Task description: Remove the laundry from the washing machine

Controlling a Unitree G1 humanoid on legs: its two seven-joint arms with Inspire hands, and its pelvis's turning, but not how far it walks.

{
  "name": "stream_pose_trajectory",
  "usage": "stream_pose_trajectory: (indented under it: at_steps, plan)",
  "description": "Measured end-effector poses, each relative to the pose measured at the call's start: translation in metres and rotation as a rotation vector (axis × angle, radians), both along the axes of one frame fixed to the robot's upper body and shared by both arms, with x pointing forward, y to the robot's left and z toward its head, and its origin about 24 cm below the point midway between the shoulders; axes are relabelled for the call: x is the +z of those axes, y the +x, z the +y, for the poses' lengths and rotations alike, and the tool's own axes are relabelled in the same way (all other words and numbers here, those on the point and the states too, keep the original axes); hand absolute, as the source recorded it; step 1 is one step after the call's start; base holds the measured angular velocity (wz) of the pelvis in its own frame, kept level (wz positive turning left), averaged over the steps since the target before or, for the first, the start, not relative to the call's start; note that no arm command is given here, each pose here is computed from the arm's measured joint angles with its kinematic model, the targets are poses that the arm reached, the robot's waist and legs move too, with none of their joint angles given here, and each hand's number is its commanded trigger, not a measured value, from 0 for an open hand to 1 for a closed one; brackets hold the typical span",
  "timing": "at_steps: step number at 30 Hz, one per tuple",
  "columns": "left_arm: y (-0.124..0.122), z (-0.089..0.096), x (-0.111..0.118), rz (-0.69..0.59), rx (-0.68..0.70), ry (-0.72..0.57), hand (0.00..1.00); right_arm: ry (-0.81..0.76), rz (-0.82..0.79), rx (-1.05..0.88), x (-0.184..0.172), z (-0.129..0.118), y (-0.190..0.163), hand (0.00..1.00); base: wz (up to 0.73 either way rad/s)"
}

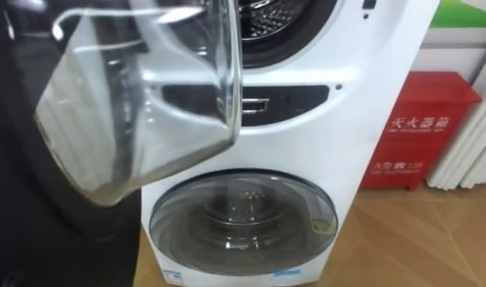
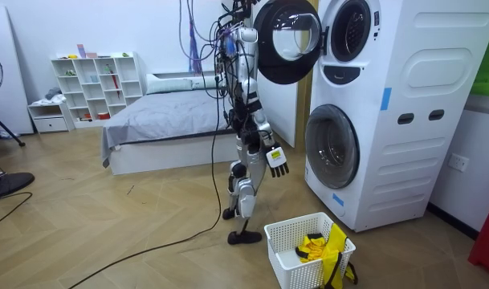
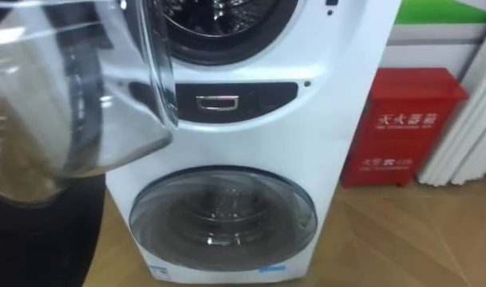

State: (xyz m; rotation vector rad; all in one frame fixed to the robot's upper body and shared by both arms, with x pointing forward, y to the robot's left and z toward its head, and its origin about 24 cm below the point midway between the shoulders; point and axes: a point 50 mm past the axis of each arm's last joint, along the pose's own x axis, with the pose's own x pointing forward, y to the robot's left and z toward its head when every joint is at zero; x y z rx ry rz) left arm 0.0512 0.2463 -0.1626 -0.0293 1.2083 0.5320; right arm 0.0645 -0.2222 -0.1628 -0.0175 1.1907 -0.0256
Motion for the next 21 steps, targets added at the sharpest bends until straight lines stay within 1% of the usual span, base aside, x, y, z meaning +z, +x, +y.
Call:
stream_pose_trajectory:
  at_steps: [1,3,4,6,7,8,9,10,12,13,15,16,17,18,19,20,21]
  plan:
    - [-0.001,0.002,0.000,-0.003,0.040,0.001,0.00,-0.003,0.002,-0.004,0.000,-0.001,-0.001,0.00,0.00]
    - [-0.005,0.011,0.002,-0.015,0.197,0.009,0.00,-0.015,0.006,0.000,0.001,-0.004,-0.002,0.00,0.09]
    - [-0.006,0.013,0.003,-0.022,0.235,0.014,0.00,-0.017,0.006,0.004,0.001,-0.004,-0.002,0.00,0.00]
    - [-0.001,0.024,0.008,-0.070,0.367,0.045,0.00,-0.024,0.011,0.001,0.001,-0.006,-0.006,0.00,0.00]
    - [0.000,0.028,0.010,-0.081,0.394,0.058,0.00,-0.027,0.013,-0.001,0.001,-0.007,-0.007,0.00,0.00]
    - [0.004,0.037,0.014,-0.105,0.437,0.094,0.00,-0.033,0.012,-0.003,0.002,-0.008,-0.007,0.00,0.00]
    - [0.014,0.047,0.022,-0.156,0.487,0.132,0.00,-0.040,0.007,-0.009,0.003,-0.010,-0.006,0.00,0.05]
    - [0.020,0.052,0.027,-0.187,0.506,0.153,0.00,-0.049,0.003,-0.007,0.004,-0.011,-0.006,0.00,0.08]
    - [0.051,0.074,0.051,-0.314,0.538,0.245,0.00,-0.083,-0.001,0.005,0.005,-0.015,-0.005,0.00,0.08]
    - [0.060,0.079,0.059,-0.352,0.539,0.270,0.00,-0.087,-0.004,0.001,0.006,-0.015,-0.005,0.00,0.12]
    - [0.100,0.093,0.104,-0.571,0.518,0.373,0.00,-0.108,-0.021,-0.007,0.007,-0.016,-0.004,0.00,0.15]
    - [0.108,0.095,0.117,-0.631,0.509,0.397,0.00,-0.110,-0.023,-0.008,0.008,-0.016,-0.004,0.00,0.10]
    - [0.124,0.096,0.144,-0.754,0.477,0.450,0.00,-0.116,-0.024,-0.008,0.008,-0.016,-0.004,0.00,0.13]
    - [0.137,0.093,0.171,-0.865,0.437,0.510,0.00,-0.121,-0.023,-0.013,0.007,-0.016,-0.004,0.00,0.13]
    - [0.143,0.091,0.184,-0.916,0.410,0.542,0.00,-0.123,-0.021,-0.015,0.007,-0.015,-0.005,0.00,0.10]
    - [0.151,0.083,0.210,-1.018,0.357,0.600,0.00,-0.121,-0.018,-0.018,0.007,-0.014,-0.007,0.00,0.07]
    - [0.157,0.076,0.230,-1.103,0.313,0.641,0.00,-0.119,-0.014,-0.019,0.007,-0.013,-0.008,0.00,0.10]
